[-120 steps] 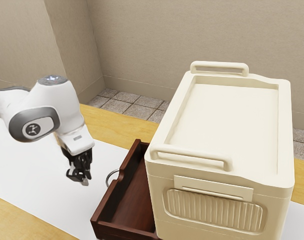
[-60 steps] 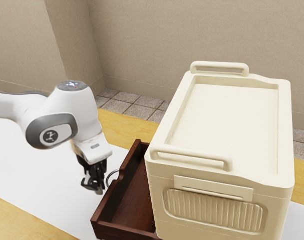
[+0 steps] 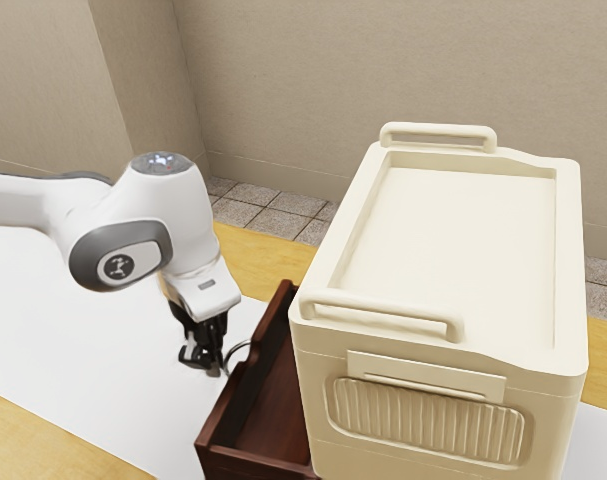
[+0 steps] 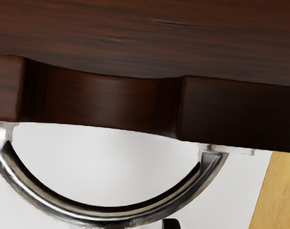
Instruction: Push the drawer handle with one arm to close the drawer
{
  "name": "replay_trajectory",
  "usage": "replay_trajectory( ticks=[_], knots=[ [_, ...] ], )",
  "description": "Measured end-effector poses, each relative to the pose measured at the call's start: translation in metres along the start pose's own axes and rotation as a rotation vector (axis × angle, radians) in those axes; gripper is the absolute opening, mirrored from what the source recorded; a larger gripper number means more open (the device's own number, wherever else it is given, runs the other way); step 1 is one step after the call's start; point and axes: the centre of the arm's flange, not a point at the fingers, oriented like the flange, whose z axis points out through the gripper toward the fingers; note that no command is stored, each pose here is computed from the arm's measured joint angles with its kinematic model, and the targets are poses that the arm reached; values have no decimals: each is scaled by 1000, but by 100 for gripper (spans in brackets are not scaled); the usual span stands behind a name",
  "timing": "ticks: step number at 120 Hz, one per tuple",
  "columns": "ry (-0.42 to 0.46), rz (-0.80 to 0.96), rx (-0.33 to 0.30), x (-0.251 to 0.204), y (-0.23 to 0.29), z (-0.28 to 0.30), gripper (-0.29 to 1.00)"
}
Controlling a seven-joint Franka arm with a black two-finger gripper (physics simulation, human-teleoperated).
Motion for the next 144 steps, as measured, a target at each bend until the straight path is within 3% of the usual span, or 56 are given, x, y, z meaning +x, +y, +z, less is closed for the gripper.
replay_trajectory(
  ticks=[52, 94, 112, 144],
  knots=[
    [45, 57, 86, 53, 7, -1, 2],
    [165, 76, 159, 90, 17, -4, 1],
    [223, 81, 154, 111, 34, -6, 1],
    [263, -4, 96, 100, 31, -7, 0]
  ],
)
